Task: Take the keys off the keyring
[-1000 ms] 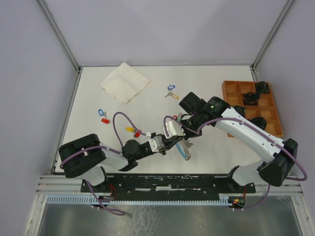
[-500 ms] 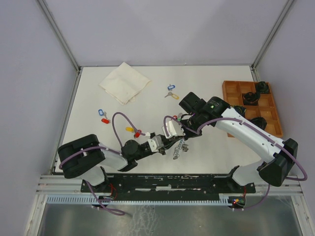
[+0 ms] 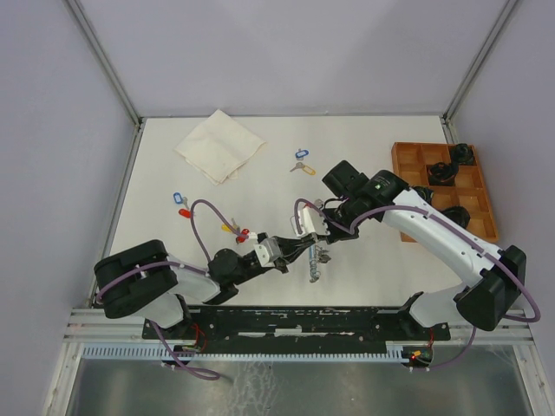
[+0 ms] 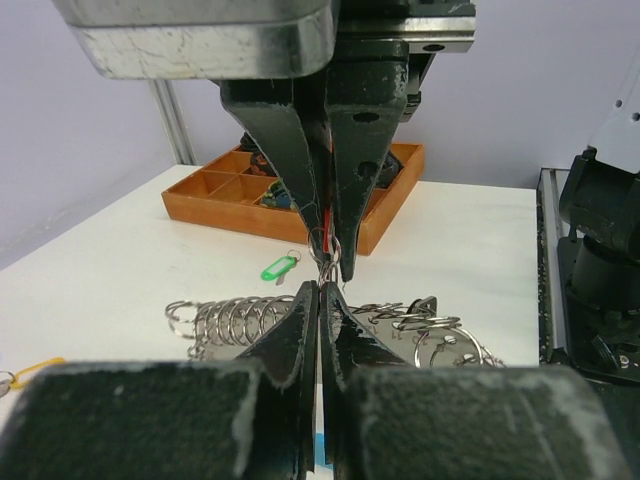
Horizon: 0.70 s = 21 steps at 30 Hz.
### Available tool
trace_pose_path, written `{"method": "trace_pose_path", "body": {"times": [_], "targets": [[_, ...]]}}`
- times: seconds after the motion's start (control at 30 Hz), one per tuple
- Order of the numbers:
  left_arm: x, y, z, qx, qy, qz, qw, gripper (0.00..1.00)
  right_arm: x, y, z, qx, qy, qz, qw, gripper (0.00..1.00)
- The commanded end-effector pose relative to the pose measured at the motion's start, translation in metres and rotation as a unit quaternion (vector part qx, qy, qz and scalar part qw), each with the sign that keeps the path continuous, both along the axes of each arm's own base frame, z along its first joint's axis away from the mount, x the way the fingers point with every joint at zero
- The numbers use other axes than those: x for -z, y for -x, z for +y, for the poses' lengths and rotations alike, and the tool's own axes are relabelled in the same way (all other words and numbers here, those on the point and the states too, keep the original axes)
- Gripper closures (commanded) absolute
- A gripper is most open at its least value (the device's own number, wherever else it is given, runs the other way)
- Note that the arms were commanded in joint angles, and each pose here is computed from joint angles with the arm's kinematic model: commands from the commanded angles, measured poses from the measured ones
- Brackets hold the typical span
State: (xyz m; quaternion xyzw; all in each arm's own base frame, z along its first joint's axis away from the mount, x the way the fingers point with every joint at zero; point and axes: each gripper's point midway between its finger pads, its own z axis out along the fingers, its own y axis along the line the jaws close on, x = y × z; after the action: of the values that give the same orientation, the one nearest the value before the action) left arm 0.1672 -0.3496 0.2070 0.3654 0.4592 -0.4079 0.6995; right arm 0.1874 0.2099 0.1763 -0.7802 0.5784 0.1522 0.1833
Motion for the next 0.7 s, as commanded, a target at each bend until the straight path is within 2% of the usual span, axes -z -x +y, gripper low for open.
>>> {"method": "trace_pose_path", "body": {"times": [0.0,0.2,0.47,0.67], "targets": [[-0.057,0.002,0.018,-0.012,0.108,-0.027,0.994,0.97,-0.001,0.003,0.001,0.006,-0.016,0.01,1.0,0.99],[-0.052,-0.005,0.017,-0.024,0.11,-0.01,0.994,0.97,0.003,0.006,0.006,0.003,-0.019,0.031,0.999,0.99],[-0.029,-0.019,0.015,-0.057,0.083,0.003,0.995,0.97,-0.016,0.005,0.006,0.006,-0.035,0.01,0.999,0.99],[-0.02,-0.017,0.002,-0.037,0.067,0.003,0.997,0.97,-0.018,0.006,0.01,0.004,-0.036,0.02,0.999,0.99]]}}
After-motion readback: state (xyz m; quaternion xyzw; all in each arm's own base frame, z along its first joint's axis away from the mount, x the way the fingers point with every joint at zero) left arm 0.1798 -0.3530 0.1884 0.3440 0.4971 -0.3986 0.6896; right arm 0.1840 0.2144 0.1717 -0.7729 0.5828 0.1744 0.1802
